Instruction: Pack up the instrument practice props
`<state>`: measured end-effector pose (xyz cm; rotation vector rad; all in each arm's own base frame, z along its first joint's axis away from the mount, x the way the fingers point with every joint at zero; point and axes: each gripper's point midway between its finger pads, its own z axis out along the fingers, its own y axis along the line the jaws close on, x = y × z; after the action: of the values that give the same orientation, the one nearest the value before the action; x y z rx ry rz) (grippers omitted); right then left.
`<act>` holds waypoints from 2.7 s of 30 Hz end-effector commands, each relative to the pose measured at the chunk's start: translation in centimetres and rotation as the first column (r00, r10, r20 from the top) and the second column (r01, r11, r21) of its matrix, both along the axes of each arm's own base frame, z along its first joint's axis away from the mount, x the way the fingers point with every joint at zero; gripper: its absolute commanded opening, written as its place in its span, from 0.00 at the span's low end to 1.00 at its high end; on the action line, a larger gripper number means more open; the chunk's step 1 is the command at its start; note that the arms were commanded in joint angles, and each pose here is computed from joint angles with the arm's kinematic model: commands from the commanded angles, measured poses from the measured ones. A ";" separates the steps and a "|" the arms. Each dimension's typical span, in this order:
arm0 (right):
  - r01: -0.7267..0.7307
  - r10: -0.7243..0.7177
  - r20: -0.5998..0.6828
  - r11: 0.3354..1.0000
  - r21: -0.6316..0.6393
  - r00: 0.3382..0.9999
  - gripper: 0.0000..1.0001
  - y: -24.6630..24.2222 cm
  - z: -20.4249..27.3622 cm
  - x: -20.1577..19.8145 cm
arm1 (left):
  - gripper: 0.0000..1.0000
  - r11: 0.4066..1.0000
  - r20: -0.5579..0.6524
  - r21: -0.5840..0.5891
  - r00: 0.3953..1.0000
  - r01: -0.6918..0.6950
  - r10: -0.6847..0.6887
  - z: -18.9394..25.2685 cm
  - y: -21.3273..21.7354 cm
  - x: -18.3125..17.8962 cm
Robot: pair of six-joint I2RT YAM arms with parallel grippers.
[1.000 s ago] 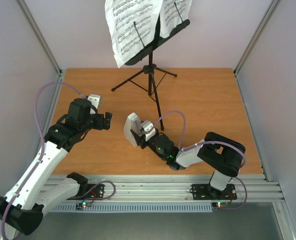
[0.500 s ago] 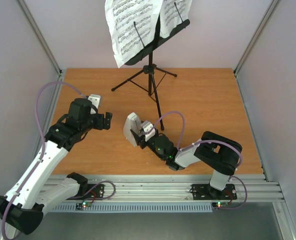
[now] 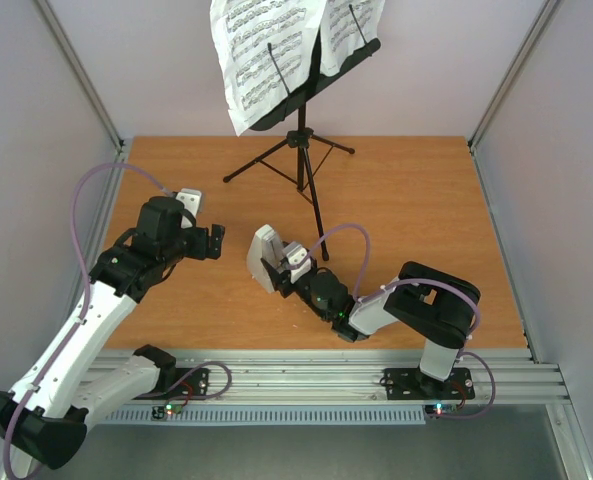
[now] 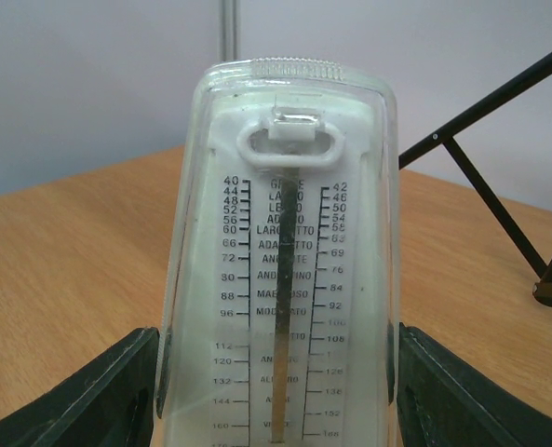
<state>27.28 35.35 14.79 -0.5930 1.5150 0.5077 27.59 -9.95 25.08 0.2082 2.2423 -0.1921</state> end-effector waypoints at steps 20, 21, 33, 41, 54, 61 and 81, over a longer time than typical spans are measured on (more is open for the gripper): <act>-0.009 0.009 0.013 1.000 -0.010 1.000 0.59 -0.2 -0.2 -0.6 | 0.99 1.000 0.024 0.000 1.000 0.013 -0.013 0.3 -0.2 0.5; -0.014 0.014 0.009 1.000 -0.011 1.000 0.59 -0.2 -0.3 -0.7 | 0.99 1.000 0.025 -0.001 1.000 0.013 -0.013 0.3 -0.2 0.5; -0.019 0.017 -0.024 0.999 -0.044 1.000 0.59 0.5 -1.8 -0.4 | 0.99 1.000 0.022 -0.004 1.000 0.020 -0.020 0.3 -0.4 0.5; -0.005 0.003 -0.037 0.998 -0.063 0.999 0.60 0.3 -2.5 -0.2 | 0.99 1.000 0.019 -0.007 1.000 0.023 -0.023 0.3 -0.5 0.5; -0.016 0.014 -0.035 0.996 -0.083 0.999 0.87 0.2 -1.7 -0.5 | 0.99 1.000 0.018 -0.009 1.000 0.025 -0.025 0.3 -0.5 0.5; -0.022 0.019 -0.034 0.997 -0.068 0.999 0.99 -0.9 -0.1 -1.2 | 0.99 1.000 0.023 -0.008 1.000 0.020 -0.020 0.4 -0.4 0.4; 0.023 -0.043 -0.150 0.991 -0.131 0.988 0.98 -10.1 5.3 -5.6 | 0.99 0.818 0.150 -0.440 0.928 0.371 -0.340 5.0 -10.4 -1.0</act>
<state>21.94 27.07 21.58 -0.6289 1.5978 0.5217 26.66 -15.26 27.72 0.2887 2.1442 -0.5825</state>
